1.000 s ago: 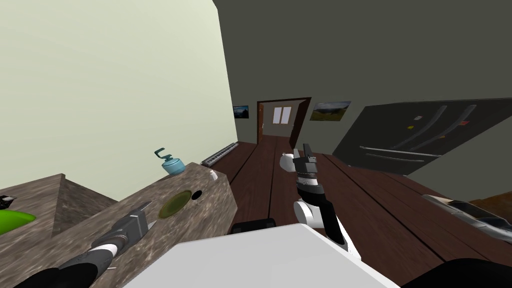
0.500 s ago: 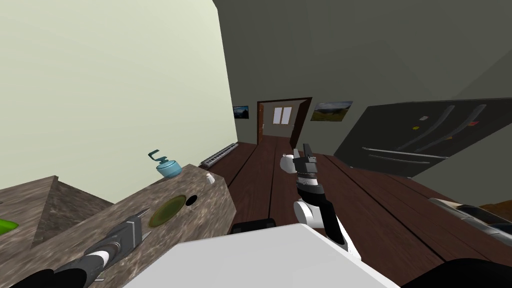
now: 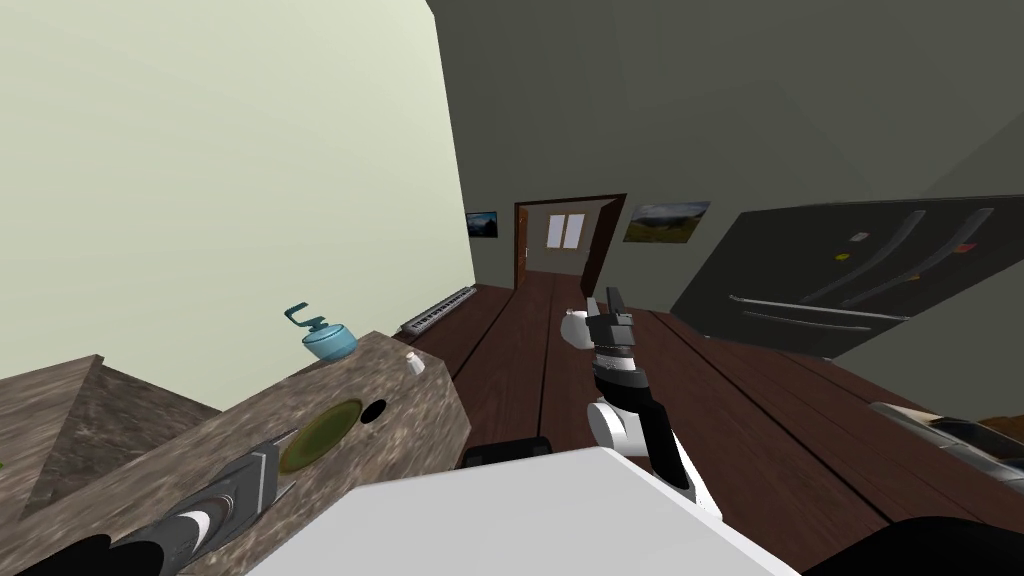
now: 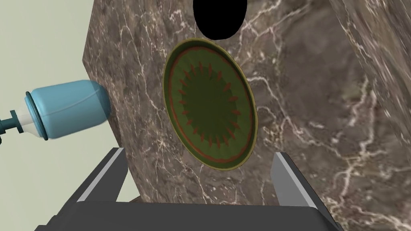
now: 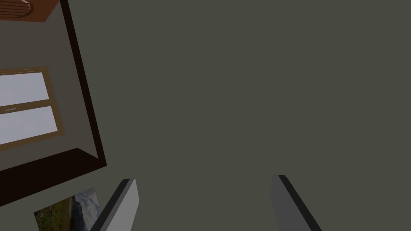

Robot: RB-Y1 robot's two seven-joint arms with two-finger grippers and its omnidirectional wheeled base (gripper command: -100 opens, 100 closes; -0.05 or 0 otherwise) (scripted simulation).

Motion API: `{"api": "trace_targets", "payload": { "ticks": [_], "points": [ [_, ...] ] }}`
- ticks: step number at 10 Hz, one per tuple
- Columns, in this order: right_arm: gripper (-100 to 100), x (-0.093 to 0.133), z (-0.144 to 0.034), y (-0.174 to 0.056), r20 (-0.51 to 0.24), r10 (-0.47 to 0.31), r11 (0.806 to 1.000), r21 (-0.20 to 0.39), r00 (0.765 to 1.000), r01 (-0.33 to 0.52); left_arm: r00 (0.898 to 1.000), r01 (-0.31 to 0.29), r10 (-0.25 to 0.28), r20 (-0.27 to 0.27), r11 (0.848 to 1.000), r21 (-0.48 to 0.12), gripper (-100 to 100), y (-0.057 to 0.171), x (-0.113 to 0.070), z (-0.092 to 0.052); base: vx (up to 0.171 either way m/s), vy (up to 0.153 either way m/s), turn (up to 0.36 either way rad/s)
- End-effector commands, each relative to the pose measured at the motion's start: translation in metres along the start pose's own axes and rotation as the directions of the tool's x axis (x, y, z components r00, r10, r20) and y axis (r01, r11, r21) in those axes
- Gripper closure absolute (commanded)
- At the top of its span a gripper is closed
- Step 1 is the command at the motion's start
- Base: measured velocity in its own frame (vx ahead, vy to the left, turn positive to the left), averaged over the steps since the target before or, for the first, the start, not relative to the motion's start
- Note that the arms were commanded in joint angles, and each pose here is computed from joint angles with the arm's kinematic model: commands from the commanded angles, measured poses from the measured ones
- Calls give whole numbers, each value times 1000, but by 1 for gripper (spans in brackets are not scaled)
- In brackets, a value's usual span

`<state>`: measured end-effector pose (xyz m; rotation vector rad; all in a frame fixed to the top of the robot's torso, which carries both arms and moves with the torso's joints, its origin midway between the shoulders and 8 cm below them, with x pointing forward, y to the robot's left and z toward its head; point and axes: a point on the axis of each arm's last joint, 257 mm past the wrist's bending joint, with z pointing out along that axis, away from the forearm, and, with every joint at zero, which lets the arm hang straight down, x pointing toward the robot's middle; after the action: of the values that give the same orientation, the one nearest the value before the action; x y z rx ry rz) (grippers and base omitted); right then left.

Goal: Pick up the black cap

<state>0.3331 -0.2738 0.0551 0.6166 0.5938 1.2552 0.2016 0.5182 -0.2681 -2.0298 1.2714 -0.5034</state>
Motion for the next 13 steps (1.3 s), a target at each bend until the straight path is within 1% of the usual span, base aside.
{"api": "trace_targets", "payload": {
  "ticks": [1,4,7,8,9,10,11,12,13],
  "points": [
    [0,0,0,0,0,0,1000,0,1000,0,1000,9,-9,0,998,-57,-100,11,-3,-2,86,-17,16],
    [0,0,0,0,0,0,1000,0,1000,0,1000,15,-15,6,991,-134,-100,28,-6,-4,75,-22,10],
    [0,0,0,0,0,0,1000,0,1000,0,1000,25,-25,5,974,-223,-100,45,-6,-8,86,-21,15],
    [0,0,0,0,0,0,1000,0,1000,0,1000,25,-24,10,970,-243,-100,50,-7,-9,77,-18,6],
    [0,0,0,0,0,0,1000,0,1000,0,1000,29,-28,7,961,-274,-100,55,-6,-11,77,-22,16],
    [0,0,0,0,0,0,1000,0,1000,0,1000,29,-27,12,956,-291,-100,60,-7,-12,68,-17,10],
    [0,0,0,0,0,0,1000,0,1000,0,999,32,-31,10,946,-322,-100,65,-6,-14,91,-11,16],
    [0,0,0,0,0,0,1000,0,1000,0,999,32,-29,14,941,-336,-100,69,-7,-15,79,-20,6],
    [0,0,0,0,0,0,1000,0,1000,0,999,35,-32,15,927,-373,-100,76,-6,-17,90,-6,15]
  ]
}}
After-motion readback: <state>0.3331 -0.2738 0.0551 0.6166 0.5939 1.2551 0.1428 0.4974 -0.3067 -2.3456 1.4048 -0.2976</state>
